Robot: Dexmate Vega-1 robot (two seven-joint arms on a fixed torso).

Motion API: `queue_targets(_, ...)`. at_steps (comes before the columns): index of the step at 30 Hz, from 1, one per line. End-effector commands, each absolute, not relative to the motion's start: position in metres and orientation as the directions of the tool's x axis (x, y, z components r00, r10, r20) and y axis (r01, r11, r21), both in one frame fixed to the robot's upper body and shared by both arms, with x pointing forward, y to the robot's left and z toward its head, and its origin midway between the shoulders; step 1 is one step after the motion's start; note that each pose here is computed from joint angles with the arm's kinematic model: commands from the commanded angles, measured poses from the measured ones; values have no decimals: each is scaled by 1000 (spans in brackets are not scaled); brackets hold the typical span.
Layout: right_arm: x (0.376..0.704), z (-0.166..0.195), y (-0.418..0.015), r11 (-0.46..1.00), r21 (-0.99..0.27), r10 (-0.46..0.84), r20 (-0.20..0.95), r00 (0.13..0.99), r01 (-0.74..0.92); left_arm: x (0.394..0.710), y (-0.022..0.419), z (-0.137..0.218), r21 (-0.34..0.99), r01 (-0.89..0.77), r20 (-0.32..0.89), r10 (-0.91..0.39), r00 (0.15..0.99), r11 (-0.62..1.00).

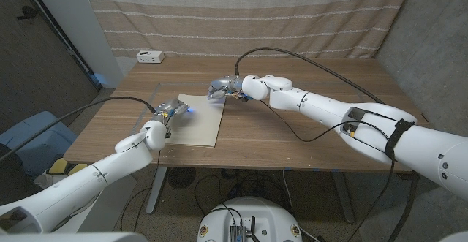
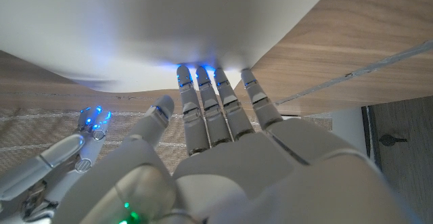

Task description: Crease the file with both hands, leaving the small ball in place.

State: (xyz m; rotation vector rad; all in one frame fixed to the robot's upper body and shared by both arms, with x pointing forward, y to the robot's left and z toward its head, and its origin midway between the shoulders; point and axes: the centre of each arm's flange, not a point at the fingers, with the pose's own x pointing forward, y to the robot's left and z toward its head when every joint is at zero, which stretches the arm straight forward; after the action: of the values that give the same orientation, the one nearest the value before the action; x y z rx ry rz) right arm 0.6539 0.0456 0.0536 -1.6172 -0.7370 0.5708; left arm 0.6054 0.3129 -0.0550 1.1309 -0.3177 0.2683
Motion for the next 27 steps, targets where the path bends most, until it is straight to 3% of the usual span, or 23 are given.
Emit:
queue_targets(1, 632, 49, 39, -117, -987, 731, -10, 682, 110, 609, 309, -53, 841, -364, 377, 49, 925, 399)
queue_targets(27, 650, 7, 31, -239, -971, 680, -170, 714, -4, 609, 307, -49, 842, -364, 375, 53, 925, 398)
